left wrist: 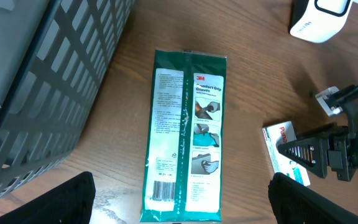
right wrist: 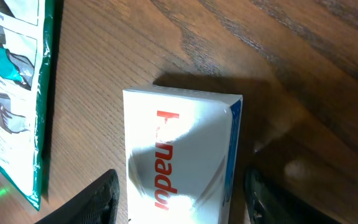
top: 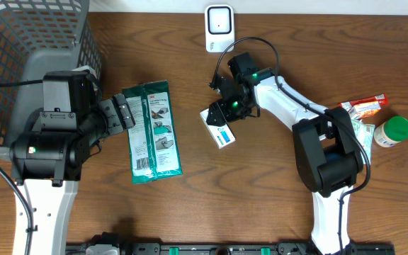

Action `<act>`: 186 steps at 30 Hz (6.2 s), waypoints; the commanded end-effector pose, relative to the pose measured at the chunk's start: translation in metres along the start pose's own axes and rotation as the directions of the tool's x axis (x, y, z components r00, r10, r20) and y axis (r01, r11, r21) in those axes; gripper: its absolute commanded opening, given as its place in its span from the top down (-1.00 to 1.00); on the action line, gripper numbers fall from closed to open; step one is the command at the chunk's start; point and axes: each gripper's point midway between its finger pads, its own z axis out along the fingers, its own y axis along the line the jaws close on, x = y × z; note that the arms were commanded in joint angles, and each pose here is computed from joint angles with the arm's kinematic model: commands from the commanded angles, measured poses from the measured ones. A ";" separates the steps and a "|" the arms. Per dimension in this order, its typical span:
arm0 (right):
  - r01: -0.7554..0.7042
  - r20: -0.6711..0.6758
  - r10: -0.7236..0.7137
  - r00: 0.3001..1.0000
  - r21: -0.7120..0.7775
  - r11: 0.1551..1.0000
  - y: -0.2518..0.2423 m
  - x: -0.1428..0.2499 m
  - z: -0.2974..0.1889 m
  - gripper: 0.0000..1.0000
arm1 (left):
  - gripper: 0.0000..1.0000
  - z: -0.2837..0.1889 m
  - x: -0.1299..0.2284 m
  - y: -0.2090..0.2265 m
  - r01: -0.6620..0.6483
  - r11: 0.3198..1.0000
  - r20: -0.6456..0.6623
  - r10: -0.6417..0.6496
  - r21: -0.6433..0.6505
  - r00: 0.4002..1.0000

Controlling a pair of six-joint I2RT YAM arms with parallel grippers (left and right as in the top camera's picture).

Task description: Scan the item barcode

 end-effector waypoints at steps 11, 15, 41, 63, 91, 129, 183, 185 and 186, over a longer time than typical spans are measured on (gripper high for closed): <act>0.001 0.081 0.002 0.997 -0.038 0.999 0.001 -0.014 -0.043 -0.37 | -0.80 -0.002 -0.003 0.001 -0.019 1.000 0.010 0.019 -0.007 1.000; -0.018 0.033 0.015 0.999 0.072 0.997 -0.018 -0.001 -0.043 -0.23 | -0.80 -0.002 -0.003 0.001 -0.019 1.000 0.010 0.019 -0.007 1.000; 0.003 0.037 -0.005 0.999 0.058 0.998 -0.006 0.012 -0.004 0.01 | -0.79 -0.002 -0.003 0.001 -0.019 1.000 0.010 0.019 -0.007 1.000; 0.052 0.082 -0.052 0.995 -0.002 0.999 0.025 0.001 -0.025 0.85 | -0.80 -0.002 -0.003 0.001 -0.019 1.000 0.010 0.019 -0.007 1.000; 0.052 0.043 -0.054 0.998 0.047 0.998 0.033 0.010 -0.040 -0.57 | -0.79 -0.002 -0.003 0.001 -0.019 1.000 0.010 0.019 -0.007 1.000; 0.106 -0.059 -0.095 0.994 0.206 0.973 0.028 0.042 -0.007 -0.36 | -0.79 -0.002 -0.003 0.001 -0.019 1.000 0.010 0.019 -0.007 1.000; 0.000 0.013 -0.006 1.000 0.424 0.906 0.033 0.021 -0.006 -0.35 | -0.80 -0.002 -0.003 0.001 -0.019 1.000 0.010 0.019 -0.007 1.000; -0.004 0.024 -0.006 1.000 0.422 0.907 0.031 0.019 -0.004 -0.31 | -0.80 -0.002 -0.003 0.001 -0.019 1.000 0.010 0.019 -0.007 1.000; -0.003 0.028 -0.009 1.000 0.421 0.907 0.031 0.018 -0.003 -0.31 | -0.80 -0.002 -0.003 0.001 -0.019 1.000 0.010 0.019 -0.007 1.000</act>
